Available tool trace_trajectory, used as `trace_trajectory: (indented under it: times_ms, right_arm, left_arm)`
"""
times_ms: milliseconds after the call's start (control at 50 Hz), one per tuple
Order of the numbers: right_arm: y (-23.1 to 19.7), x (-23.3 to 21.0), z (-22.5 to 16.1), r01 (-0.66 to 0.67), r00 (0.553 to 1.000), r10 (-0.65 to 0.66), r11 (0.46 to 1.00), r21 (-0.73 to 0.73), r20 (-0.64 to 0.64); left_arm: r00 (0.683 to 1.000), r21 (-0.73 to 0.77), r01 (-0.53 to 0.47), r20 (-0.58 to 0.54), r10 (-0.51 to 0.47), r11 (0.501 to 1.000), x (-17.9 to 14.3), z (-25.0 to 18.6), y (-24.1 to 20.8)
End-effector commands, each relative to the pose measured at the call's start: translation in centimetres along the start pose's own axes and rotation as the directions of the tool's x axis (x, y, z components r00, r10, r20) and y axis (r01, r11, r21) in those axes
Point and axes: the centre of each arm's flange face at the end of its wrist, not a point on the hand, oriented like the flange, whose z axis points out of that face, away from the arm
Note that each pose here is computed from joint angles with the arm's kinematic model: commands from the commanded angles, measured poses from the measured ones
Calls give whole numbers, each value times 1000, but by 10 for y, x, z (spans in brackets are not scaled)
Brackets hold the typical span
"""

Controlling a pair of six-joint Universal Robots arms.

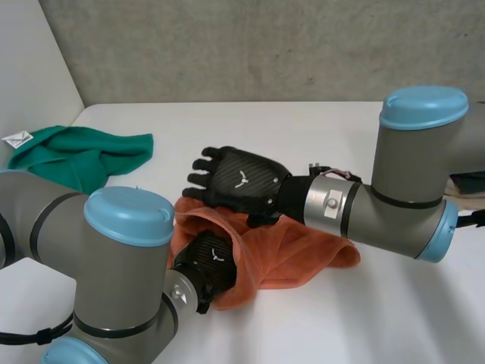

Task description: Fold the laundry.

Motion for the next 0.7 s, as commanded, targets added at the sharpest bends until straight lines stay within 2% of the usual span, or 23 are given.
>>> trace_trajectory:
  times_ms: [20, 100, 160, 220, 260, 300, 320, 380, 440, 520, 540, 600, 660, 700]
  right_arm:
    - [5, -9, 4, 11, 1000, -11, 1000, 9, 25]
    - [13, -5, 7, 75, 997, -75, 997, -25, -5]
    - [21, 1, 7, 104, 992, -111, 989, -104, -57]
    - [29, 20, 4, 108, 971, -157, 961, -256, -179]
    - [32, 37, -5, 78, 934, -204, 918, -389, -293]
    - [33, 44, -10, 70, 911, -240, 891, -448, -335]
    - [35, 51, -21, 33, 882, -267, 857, -514, -389]
    - [36, 51, -37, -25, 856, -290, 804, -594, -428]
    - [36, 35, -55, -76, 862, -283, 749, -658, -421]
    - [28, 4, -78, -116, 914, -209, 688, -717, -348]
    - [24, -13, -89, -135, 945, -144, 647, -751, -294]
    - [16, -36, -103, -163, 976, -19, 587, -793, -215]
    - [14, -35, -103, -182, 974, -2, 590, -787, -226]
    - [13, -17, -95, -213, 944, -58, 645, -734, -325]
  left_arm:
    - [1000, 0, -1, -5, 1, 1000, 1, 1, 0]
    - [1000, -1, 0, -4, 0, 1000, 1, 1, 1]
    - [1000, 1, 1, -3, -1, 1000, 0, 0, 0]
    - [1000, 0, 7, 5, -7, 1000, -2, 0, 0]
    - [1000, 3, 9, 12, -9, 1000, -4, 0, -1]
    - [999, 19, 14, 28, -15, 1000, -9, 0, -5]
    - [999, 24, 17, 37, -18, 1000, -12, 0, -6]
    - [995, 44, 47, 84, -50, 998, -30, 0, -8]
    - [989, 66, 64, 129, -72, 996, -43, 5, -9]
    - [983, 119, 58, 164, -77, 991, -47, 10, -13]
    - [982, 128, 56, 170, -78, 990, -47, 11, -13]
    - [979, 155, 52, 188, -81, 986, -48, 17, -13]
    - [977, 166, 50, 195, -82, 985, -47, 23, -13]
    - [979, 157, 51, 188, -80, 986, -44, 26, -10]
